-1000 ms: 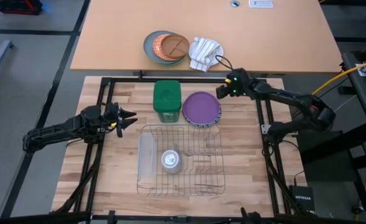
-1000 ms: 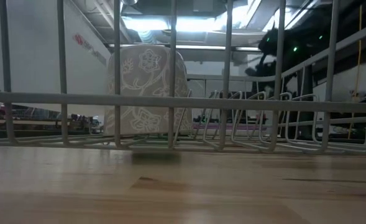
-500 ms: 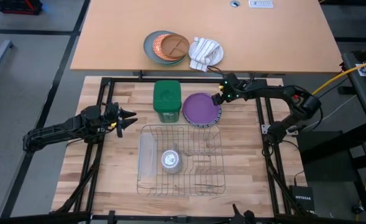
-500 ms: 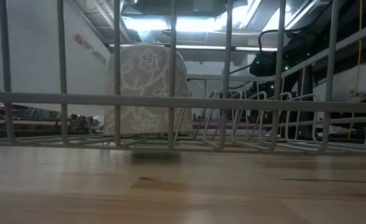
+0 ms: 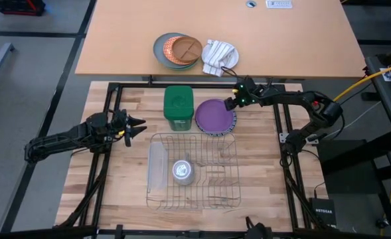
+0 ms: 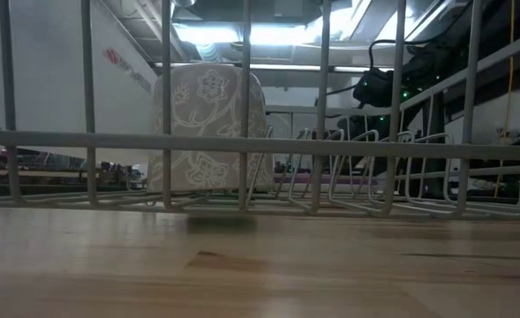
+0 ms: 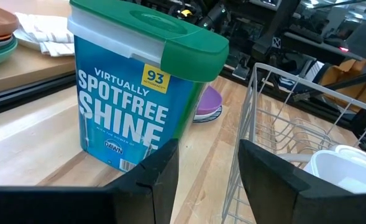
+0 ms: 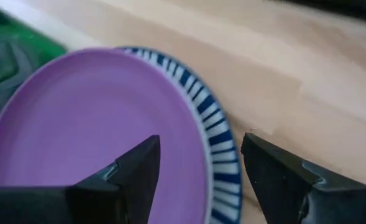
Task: Sort dishes
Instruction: Put the purple plate into the dish rack
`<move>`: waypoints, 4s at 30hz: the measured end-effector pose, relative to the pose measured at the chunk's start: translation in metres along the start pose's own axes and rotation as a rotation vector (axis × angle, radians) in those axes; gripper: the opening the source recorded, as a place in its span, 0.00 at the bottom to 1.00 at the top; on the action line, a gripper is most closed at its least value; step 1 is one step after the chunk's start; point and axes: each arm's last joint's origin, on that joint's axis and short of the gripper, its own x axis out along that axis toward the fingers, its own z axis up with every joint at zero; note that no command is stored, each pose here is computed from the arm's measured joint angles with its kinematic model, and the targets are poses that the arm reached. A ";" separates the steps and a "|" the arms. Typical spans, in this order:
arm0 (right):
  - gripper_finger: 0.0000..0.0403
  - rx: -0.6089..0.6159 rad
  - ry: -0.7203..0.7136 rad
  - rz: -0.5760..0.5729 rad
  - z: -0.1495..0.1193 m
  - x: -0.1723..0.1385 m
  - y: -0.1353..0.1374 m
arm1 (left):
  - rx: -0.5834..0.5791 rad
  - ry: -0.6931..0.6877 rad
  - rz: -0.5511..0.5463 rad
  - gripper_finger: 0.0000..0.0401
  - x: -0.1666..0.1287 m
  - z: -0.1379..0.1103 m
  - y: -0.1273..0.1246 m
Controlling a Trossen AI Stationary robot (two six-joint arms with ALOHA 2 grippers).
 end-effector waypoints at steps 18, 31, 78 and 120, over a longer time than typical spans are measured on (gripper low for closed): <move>0.58 -0.114 0.051 -0.118 -0.016 0.005 0.016 | 0.000 0.002 0.000 0.39 0.000 0.000 0.000; 0.44 -0.110 0.079 -0.138 -0.020 0.015 0.013 | 0.001 0.060 0.018 0.39 0.000 -0.006 0.002; 0.06 -0.203 -0.057 -0.213 0.040 -0.010 0.043 | -0.025 0.076 0.026 0.39 0.000 -0.007 0.002; 0.27 -0.248 0.144 -0.236 0.015 -0.007 0.031 | -0.024 0.077 0.026 0.39 0.000 -0.008 0.002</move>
